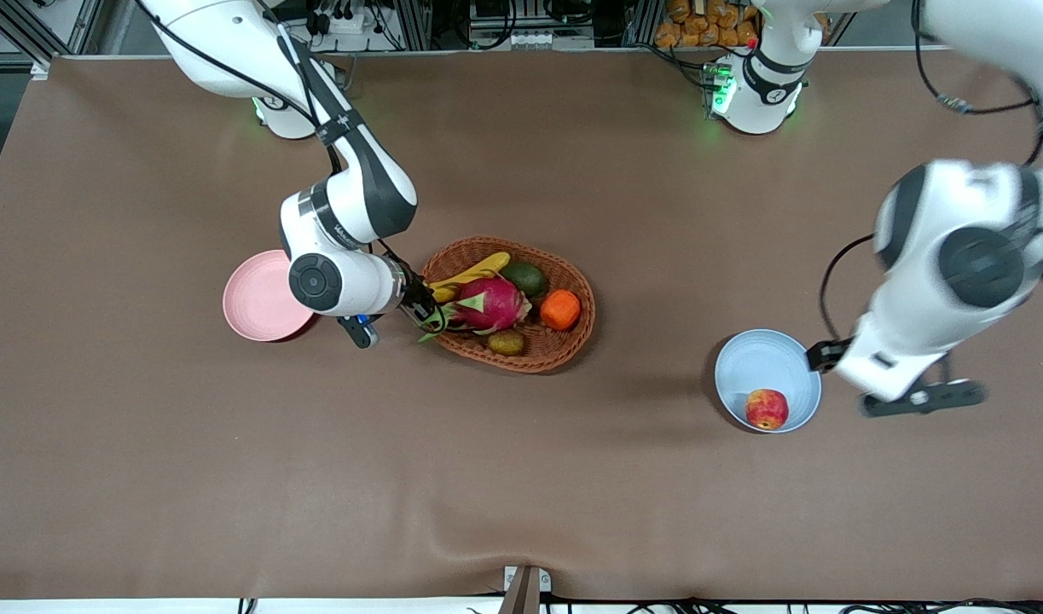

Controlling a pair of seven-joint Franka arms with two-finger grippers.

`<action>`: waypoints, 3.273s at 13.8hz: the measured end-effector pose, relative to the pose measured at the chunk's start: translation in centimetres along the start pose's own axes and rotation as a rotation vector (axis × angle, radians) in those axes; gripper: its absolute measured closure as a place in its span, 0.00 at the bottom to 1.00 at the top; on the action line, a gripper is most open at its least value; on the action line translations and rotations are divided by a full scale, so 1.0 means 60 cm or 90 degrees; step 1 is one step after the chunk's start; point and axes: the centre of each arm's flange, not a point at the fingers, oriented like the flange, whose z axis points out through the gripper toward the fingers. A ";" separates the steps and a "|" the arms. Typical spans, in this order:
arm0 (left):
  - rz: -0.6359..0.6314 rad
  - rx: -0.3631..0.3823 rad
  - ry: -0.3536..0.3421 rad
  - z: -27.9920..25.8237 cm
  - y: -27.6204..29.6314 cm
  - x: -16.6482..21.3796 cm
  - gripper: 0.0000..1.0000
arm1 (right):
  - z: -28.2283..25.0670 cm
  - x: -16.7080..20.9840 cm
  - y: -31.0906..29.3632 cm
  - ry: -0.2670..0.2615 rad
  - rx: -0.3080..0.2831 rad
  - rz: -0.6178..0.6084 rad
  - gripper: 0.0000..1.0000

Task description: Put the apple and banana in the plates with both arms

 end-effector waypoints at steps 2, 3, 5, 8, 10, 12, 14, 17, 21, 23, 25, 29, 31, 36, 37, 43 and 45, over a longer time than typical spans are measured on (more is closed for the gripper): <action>-0.003 -0.019 0.007 -0.062 -0.014 -0.023 0.00 | 0.000 0.000 0.000 0.000 0.000 0.000 0.73; -0.005 -0.032 0.013 -0.091 -0.014 -0.035 0.00 | 0.000 0.001 0.000 0.000 0.001 0.000 0.73; -0.002 -0.053 0.020 -0.144 -0.014 -0.062 0.00 | 0.000 0.002 0.000 0.001 0.001 0.001 0.76; 0.036 -0.079 0.018 -0.211 -0.031 -0.104 0.00 | -0.001 0.003 -0.001 0.002 0.004 0.001 0.88; 0.040 -0.094 0.019 -0.236 -0.046 -0.120 0.00 | -0.002 0.003 -0.001 0.001 0.003 0.001 0.88; 0.025 -0.123 -0.001 -0.244 -0.069 -0.130 0.00 | -0.011 -0.001 -0.001 -0.003 -0.007 -0.001 0.88; 0.015 -0.132 -0.023 -0.243 -0.090 -0.136 0.00 | -0.045 -0.009 -0.002 -0.014 -0.028 -0.008 0.88; 0.019 -0.130 -0.031 -0.250 -0.089 -0.148 0.00 | -0.130 -0.007 0.004 -0.031 -0.046 -0.021 0.88; 0.018 -0.128 -0.026 -0.268 -0.096 -0.174 0.00 | -0.209 0.043 0.033 -0.046 -0.058 -0.145 0.88; 0.002 -0.128 -0.022 -0.275 -0.124 -0.185 0.00 | -0.224 0.097 0.056 -0.022 -0.085 -0.239 0.88; -0.003 -0.128 -0.021 -0.277 -0.133 -0.192 0.00 | -0.242 0.160 0.081 0.004 -0.104 -0.362 0.88; -0.001 -0.127 -0.023 -0.275 -0.131 -0.194 0.00 | -0.280 0.330 0.158 0.006 -0.084 -0.560 0.88; -0.001 -0.127 -0.022 -0.277 -0.131 -0.195 0.00 | -0.266 0.388 0.187 0.016 -0.085 -0.607 0.88; 0.007 -0.126 -0.024 -0.305 -0.130 -0.225 0.00 | -0.183 0.421 0.184 0.078 -0.101 -0.651 0.88; 0.011 -0.125 -0.025 -0.311 -0.127 -0.231 0.00 | -0.171 0.423 0.183 0.083 -0.107 -0.655 0.88; 0.017 -0.124 -0.026 -0.313 -0.120 -0.237 0.00 | -0.147 0.428 0.186 0.085 -0.134 -0.663 0.88; 0.015 -0.124 -0.027 -0.313 -0.123 -0.236 0.00 | -0.137 0.432 0.185 0.080 -0.137 -0.663 0.88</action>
